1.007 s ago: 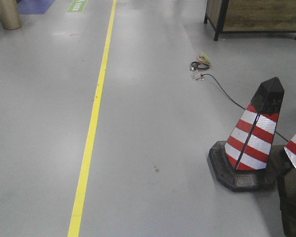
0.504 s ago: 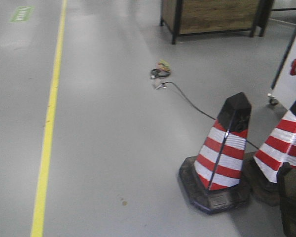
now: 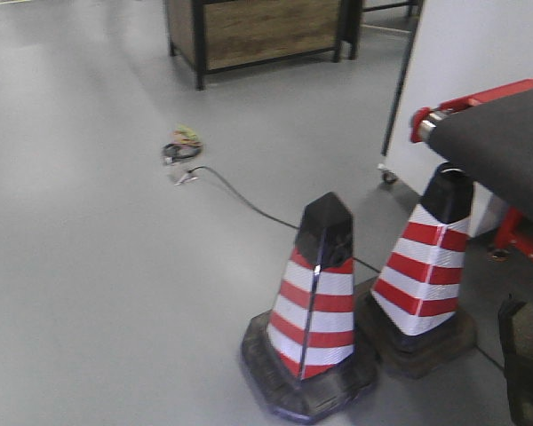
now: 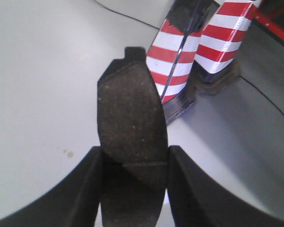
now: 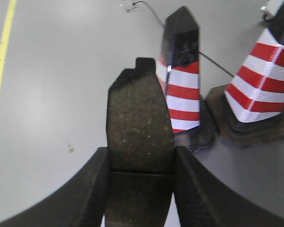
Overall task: Move and align brake pads A on conveyor
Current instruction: 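Turn the base to face the dark grey conveyor belt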
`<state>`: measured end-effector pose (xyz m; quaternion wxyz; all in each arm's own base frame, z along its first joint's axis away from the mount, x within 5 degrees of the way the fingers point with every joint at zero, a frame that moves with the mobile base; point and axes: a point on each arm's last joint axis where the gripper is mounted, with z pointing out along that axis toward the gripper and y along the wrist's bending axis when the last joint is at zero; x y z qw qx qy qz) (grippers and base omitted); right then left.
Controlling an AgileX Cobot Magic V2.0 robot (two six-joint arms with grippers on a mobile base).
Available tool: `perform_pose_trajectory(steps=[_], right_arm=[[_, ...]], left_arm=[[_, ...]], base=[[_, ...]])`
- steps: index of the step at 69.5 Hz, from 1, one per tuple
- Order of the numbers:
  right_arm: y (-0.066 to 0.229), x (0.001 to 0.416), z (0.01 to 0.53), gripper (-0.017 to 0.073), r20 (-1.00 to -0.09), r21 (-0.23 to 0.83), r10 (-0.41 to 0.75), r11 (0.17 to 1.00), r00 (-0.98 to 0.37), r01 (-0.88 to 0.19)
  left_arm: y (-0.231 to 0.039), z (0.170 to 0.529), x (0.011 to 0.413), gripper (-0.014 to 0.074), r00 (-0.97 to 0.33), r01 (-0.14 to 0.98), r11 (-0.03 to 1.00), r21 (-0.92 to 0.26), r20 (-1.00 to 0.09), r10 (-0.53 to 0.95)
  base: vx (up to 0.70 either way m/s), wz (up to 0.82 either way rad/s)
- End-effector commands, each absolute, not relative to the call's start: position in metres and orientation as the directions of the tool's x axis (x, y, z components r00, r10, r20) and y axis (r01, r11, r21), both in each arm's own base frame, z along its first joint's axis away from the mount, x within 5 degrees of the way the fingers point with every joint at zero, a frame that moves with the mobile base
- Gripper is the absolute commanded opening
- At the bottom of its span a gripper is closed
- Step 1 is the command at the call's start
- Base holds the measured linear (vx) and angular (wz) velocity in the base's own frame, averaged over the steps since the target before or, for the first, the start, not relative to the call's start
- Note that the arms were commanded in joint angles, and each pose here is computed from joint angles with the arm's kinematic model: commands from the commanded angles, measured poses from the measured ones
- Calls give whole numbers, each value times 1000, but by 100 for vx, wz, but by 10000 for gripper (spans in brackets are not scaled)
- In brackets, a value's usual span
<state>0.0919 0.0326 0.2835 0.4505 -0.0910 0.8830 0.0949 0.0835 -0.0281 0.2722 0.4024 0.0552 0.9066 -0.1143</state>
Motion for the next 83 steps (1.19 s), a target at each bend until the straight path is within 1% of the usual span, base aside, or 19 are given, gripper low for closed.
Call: perform_pose_trajectory(steps=[1,34,83], right_arm=[[34,96,299,177,-872,78,-65,960,-485,-269],[34,96,299,177,-872,78,-65,960,-485,-269],[34,96,299,177,-872,78,-65,960,-485,-269]], left_arm=[[-30,287,88,174,-597,210,961,-179,-802,-19],[-30,287,88,174,-597,210,961,-179,-802,-19],[-30,287,88,174,-597,210,961,-179,-802,-19]], base=[[37,-52],[35,-55],[27,-67]])
